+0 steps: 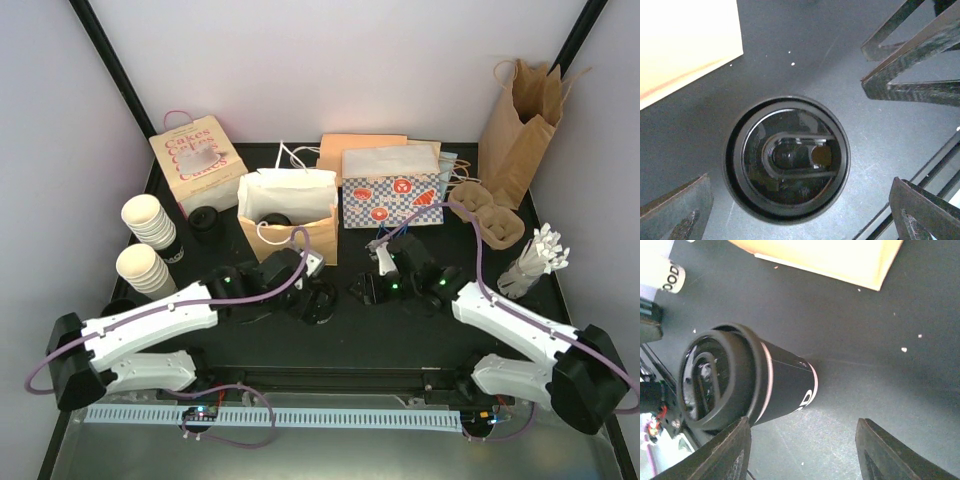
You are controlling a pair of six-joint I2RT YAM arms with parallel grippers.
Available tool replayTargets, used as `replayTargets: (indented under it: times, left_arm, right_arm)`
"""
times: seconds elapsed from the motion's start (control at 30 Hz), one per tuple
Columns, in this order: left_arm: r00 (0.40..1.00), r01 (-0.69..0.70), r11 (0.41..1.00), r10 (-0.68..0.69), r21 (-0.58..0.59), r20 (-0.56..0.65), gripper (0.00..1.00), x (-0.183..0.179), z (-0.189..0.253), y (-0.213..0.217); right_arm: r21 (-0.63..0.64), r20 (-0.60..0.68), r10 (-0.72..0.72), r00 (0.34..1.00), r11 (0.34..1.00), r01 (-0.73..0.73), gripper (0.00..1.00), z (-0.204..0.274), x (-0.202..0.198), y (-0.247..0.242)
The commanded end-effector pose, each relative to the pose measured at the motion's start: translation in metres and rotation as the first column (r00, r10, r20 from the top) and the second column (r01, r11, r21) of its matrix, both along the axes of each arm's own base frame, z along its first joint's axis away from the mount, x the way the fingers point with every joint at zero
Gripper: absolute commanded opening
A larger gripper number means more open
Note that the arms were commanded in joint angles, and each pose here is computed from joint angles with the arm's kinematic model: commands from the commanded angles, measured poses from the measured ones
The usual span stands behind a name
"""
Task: Pack the takeout coffee
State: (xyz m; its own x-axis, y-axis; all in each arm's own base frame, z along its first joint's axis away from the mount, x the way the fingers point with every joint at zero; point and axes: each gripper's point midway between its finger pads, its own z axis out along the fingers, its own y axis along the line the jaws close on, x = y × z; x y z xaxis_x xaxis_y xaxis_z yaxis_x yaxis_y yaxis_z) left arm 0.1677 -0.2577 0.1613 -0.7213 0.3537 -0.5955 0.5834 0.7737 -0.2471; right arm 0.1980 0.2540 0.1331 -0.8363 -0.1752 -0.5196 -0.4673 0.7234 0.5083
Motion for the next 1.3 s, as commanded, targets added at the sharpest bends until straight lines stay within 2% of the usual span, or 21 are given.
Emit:
replayTargets:
  times: [0.0, 0.23, 0.67, 1.03, 1.27]
  left_arm:
    - [0.998, 0.037, 0.996, -0.041, 0.077, 0.054, 0.99, 0.012, 0.011, -0.008]
    - [0.992, 0.104, 0.976, -0.115, 0.191, 0.049, 0.98, 0.018, 0.003, -0.014]
    - [0.992, 0.118, 0.965, -0.124, 0.235, 0.012, 0.98, 0.025, -0.015, -0.018]
    - [0.992, 0.121, 0.963, -0.124, 0.241, -0.002, 0.88, 0.027, -0.022, -0.018]
    - [0.991, 0.136, 0.958, -0.135, 0.251, -0.021, 0.86, 0.025, -0.029, -0.018]
  right_arm:
    - [0.126, -0.137, 0.004, 0.991, 0.992, 0.014, 0.58, -0.005, -0.002, 0.01]
    - [0.201, -0.171, 0.048, 0.984, 0.98, -0.013, 0.53, 0.0, -0.002, 0.022]
    - [0.207, -0.205, 0.074, 0.976, 0.978, -0.031, 0.49, -0.007, 0.0, 0.032]
    - [0.21, -0.223, 0.086, 0.971, 0.977, -0.038, 0.48, -0.011, 0.001, 0.036]
    - [0.197, -0.246, 0.084, 0.966, 0.98, -0.035, 0.48, -0.02, 0.001, 0.036]
